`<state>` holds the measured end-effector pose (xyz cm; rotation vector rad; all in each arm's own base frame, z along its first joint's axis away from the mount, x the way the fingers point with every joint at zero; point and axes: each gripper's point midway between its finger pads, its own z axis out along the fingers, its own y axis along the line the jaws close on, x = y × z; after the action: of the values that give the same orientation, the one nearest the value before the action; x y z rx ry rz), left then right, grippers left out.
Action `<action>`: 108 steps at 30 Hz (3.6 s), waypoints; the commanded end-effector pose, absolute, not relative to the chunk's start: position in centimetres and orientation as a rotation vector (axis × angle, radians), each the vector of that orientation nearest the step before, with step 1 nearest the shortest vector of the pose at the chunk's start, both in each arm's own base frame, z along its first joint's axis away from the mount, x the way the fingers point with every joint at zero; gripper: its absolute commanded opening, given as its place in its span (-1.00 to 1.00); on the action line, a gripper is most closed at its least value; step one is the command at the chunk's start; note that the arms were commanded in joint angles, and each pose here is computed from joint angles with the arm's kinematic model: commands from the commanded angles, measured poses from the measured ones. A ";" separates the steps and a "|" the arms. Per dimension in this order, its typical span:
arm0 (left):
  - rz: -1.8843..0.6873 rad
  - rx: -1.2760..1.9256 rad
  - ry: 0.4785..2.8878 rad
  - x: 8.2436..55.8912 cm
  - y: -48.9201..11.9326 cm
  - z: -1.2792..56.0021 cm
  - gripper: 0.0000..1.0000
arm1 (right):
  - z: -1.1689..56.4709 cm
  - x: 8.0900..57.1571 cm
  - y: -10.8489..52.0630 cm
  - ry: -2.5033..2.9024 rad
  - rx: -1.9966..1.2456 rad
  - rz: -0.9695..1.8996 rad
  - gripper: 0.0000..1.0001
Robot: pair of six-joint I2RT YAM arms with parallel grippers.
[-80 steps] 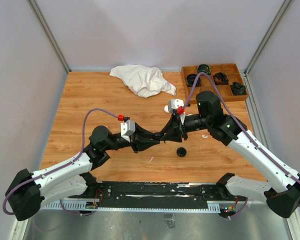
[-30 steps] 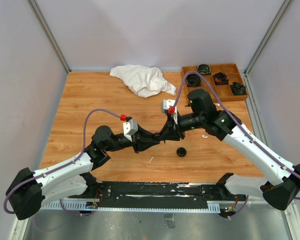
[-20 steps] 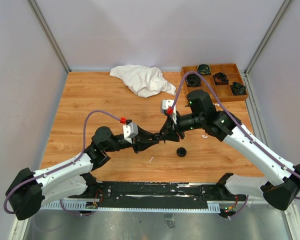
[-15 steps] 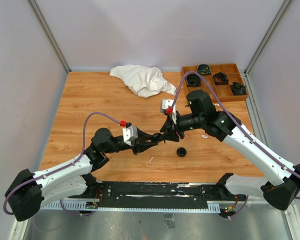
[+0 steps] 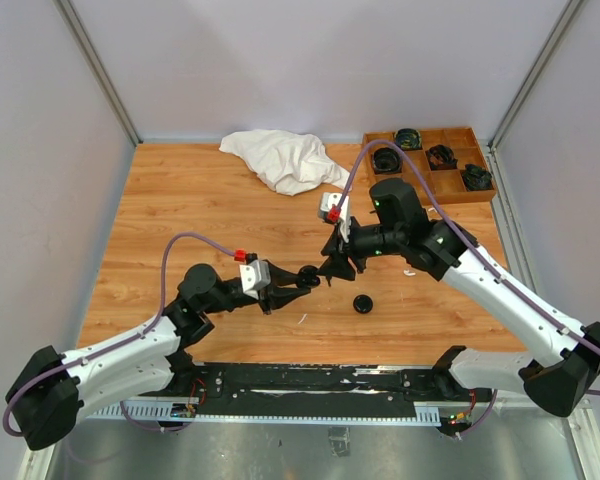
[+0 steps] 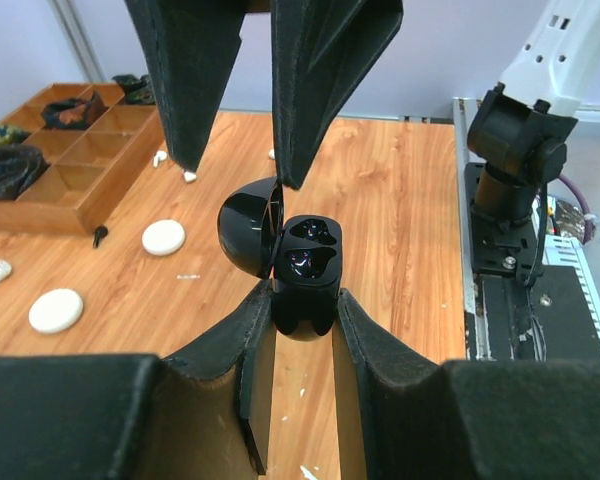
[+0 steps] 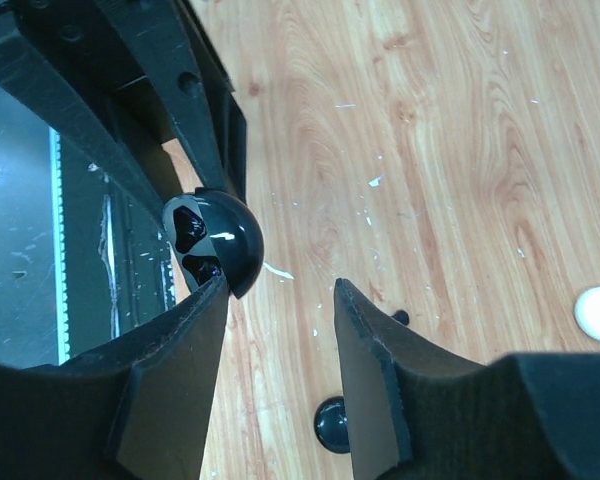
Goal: Insert the wireless bluetooth earbuds into the charging case
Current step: Pick up the earbud from the center of the board, then place the earbud in the charging case.
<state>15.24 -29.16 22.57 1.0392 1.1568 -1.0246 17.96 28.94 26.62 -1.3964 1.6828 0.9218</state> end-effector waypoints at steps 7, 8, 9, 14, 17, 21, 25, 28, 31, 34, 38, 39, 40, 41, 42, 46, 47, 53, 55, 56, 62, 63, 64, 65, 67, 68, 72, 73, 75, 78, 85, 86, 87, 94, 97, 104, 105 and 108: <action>-0.961 0.721 1.329 18.2 -26.8 19.8 -0.99 | 24.7 22.0 27.3 1.848 -1.225 0.660 0.18; -0.956 0.688 1.339 18.4 -26.4 19.4 -0.99 | 24.0 22.5 27.0 1.887 -1.199 0.628 0.19; -0.950 0.657 1.340 18.5 -26.0 19.1 -0.99 | 23.2 22.9 26.8 1.928 -1.176 0.600 0.19; -0.926 0.591 1.334 18.5 -24.6 17.9 -1.00 | 19.2 23.7 26.0 2.114 -1.075 0.539 0.19; -0.913 0.595 1.322 18.4 -24.3 17.5 -0.99 | 17.3 23.8 25.9 2.195 -1.041 0.519 0.17; -0.877 0.611 1.325 18.5 -23.9 17.0 -0.99 | 14.8 24.2 25.7 2.301 -1.028 0.475 0.17; -0.847 0.625 1.331 18.6 -23.7 16.7 -0.99 | 12.3 25.1 25.1 2.467 -1.005 0.347 0.14; -0.841 0.628 1.329 18.6 -23.6 16.6 -0.99 | 10.5 25.3 25.0 2.576 -0.999 0.289 0.12; -0.843 0.625 1.325 18.5 -23.5 16.8 -1.00 | 8.7 25.3 25.2 2.659 -0.993 0.265 0.08; -0.852 0.621 1.317 18.4 -23.5 17.0 -1.00 | 7.2 25.5 25.8 2.703 -0.977 0.267 0.05; -0.847 0.624 1.318 18.3 -23.4 17.0 -0.99 | 5.7 25.9 26.5 2.747 -0.957 0.267 0.03; -0.845 0.623 1.322 18.4 -23.4 16.9 -1.00 | 5.5 26.1 26.6 2.753 -0.951 0.265 0.02; -0.844 0.625 1.326 18.4 -23.4 16.8 -1.00 | 5.2 26.2 26.7 2.759 -0.947 0.260 0.00; -0.844 0.625 1.326 18.4 -23.4 16.9 -0.99 | 5.0 26.3 26.8 2.765 -0.941 0.257 -0.02; -0.847 0.626 1.327 18.3 -23.4 16.9 -0.99 | 4.8 26.5 26.9 2.769 -0.933 0.261 -0.04; -0.856 0.630 1.327 18.2 -23.5 16.9 -0.99 | 3.8 27.0 26.9 2.792 -0.917 0.248 -0.12; -0.856 0.632 1.327 18.2 -23.5 16.9 -0.99 | 3.7 27.1 26.9 2.793 -0.913 0.242 -0.15; -0.850 0.635 1.333 18.2 -23.5 16.7 -0.99 | 2.7 27.3 26.7 2.811 -0.885 0.220 -0.22; -0.851 0.637 1.334 18.2 -23.5 16.8 -1.00 | 2.6 27.3 26.6 2.810 -0.877 0.205 -0.25; -0.851 0.637 1.335 18.2 -23.5 16.7 -1.00 | 2.5 27.4 26.6 2.808 -0.874 0.199 -0.26; -0.857 0.643 1.341 18.1 -23.6 16.6 -0.99 | 0.9 27.3 26.4 2.845 -0.878 0.177 -0.32; -0.857 0.643 1.341 18.1 -23.6 16.6 -1.00 | 0.7 27.2 26.3 2.848 -0.880 0.171 -0.32; -0.857 0.642 1.341 18.1 -23.6 16.6 -0.99 | 0.6 27.2 26.2 2.849 -0.881 0.164 -0.33; -0.858 0.642 1.340 18.1 -23.6 16.6 -1.00 | 0.5 27.2 26.1 2.851 -0.884 0.153 -0.33; -0.860 0.642 1.339 18.1 -23.6 16.7 -1.00 | 0.3 27.1 25.9 2.855 -0.885 0.145 -0.37; -0.860 0.643 1.339 18.1 -23.7 16.7 -0.99 | 0.3 27.0 25.8 2.856 -0.885 0.144 -0.39; -0.862 0.639 1.337 18.1 -23.7 16.8 -0.99 | 0.7 27.0 25.8 2.847 -0.880 0.152 -0.48; -0.862 0.634 1.336 18.2 -23.6 16.9 -0.99 | 1.0 27.0 25.8 2.840 -0.877 0.153 -0.49; -0.863 0.622 1.333 18.2 -23.6 17.0 -1.00 | 1.4 27.1 25.8 2.827 -0.878 0.155 -0.52; -0.867 0.605 1.324 18.4 -23.5 17.4 -1.00 | 3.7 27.6 26.1 2.757 -0.852 0.193 -0.55; -0.853 0.564 1.308 18.9 -23.3 18.2 -1.00 | 7.8 27.9 26.3 2.617 -0.796 0.258 -0.59; -0.852 0.554 1.301 19.0 -23.3 18.5 -0.99 | 8.7 28.0 26.4 2.583 -0.789 0.270 -0.59; -0.851 0.543 1.289 19.1 -23.2 18.9 -0.99 | 9.3 28.1 26.5 2.554 -0.779 0.274 -0.59; -0.842 0.521 1.220 19.4 -23.1 20.3 -0.99 | 16.2 28.3 26.7 2.273 -0.702 0.335 -0.58; -0.836 0.525 1.181 19.5 -23.2 21.3 -0.99 | 18.6 27.8 26.7 2.172 -0.695 0.362 -0.58; -0.818 0.528 1.074 19.3 -23.1 23.7 -0.99 | 24.0 25.3 27.7 1.926 -0.708 0.470 -0.59; -0.813 0.536 1.062 19.3 -23.2 24.0 -0.98 | 24.9 24.8 27.9 1.888 -0.713 0.487 -0.59; -0.809 0.560 1.018 18.9 -23.3 24.6 -0.98 | 26.9 23.8 28.4 1.800 -0.716 0.532 -0.60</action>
<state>19.32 -23.34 20.86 0.5565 1.1727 -0.8254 24.27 27.46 23.45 -0.7330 1.9584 0.4908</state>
